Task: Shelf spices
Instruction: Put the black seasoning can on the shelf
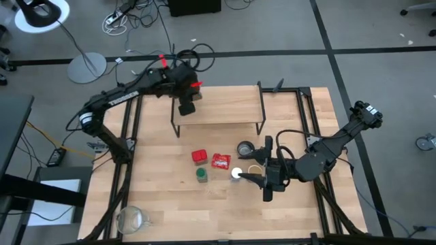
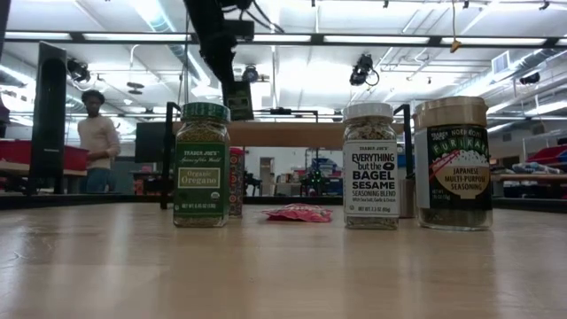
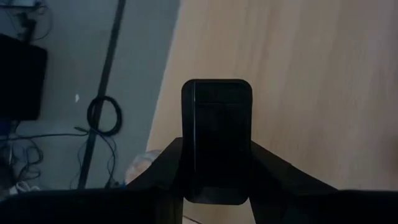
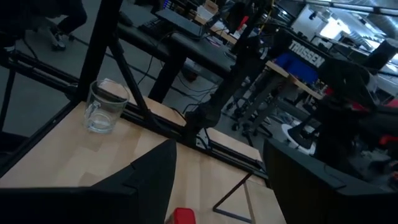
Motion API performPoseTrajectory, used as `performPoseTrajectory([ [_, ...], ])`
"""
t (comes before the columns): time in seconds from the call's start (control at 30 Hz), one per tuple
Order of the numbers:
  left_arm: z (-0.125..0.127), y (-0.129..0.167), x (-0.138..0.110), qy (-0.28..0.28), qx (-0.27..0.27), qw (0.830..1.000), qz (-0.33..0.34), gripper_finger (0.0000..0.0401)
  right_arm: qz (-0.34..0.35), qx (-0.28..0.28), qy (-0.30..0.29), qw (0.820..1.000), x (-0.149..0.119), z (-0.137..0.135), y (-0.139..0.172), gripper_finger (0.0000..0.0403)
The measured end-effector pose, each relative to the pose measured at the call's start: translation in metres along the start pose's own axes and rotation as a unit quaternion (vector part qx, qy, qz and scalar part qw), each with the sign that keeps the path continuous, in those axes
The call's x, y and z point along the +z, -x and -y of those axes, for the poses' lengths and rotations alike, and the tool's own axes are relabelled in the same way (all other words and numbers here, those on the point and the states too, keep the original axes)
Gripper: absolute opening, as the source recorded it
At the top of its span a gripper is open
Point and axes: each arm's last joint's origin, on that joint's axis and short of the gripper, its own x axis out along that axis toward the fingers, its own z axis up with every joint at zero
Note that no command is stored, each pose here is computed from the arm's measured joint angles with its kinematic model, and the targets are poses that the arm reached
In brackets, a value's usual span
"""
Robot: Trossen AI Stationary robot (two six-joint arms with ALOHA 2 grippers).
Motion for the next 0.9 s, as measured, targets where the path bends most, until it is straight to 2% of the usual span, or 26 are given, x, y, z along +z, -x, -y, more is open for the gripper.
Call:
performPoseTrajectory([
  [0.13, -0.006, -0.014, 0.0, -0.019, -0.018, 1.0, -0.013, 0.0121, -0.003, 0.002, 0.004, 1.0, -0.001, 0.0, 0.0, 0.024],
  [0.37, -0.019, -0.023, -0.003, -0.029, -0.011, 0.999, -0.019, 0.0121, -0.022, 0.005, 0.018, 1.0, -0.006, 0.0, -0.002, 0.024],
  [0.7, -0.043, -0.001, 0.009, -0.024, -0.026, 0.999, 0.041, 0.0121, -0.033, -0.003, 0.009, 0.999, -0.009, 0.004, -0.005, 0.024],
  [0.9, -0.045, -0.019, 0.018, -0.031, -0.064, 0.997, -0.009, 0.0121, -0.034, -0.002, 0.01, 0.999, -0.009, 0.004, -0.005, 0.024],
])
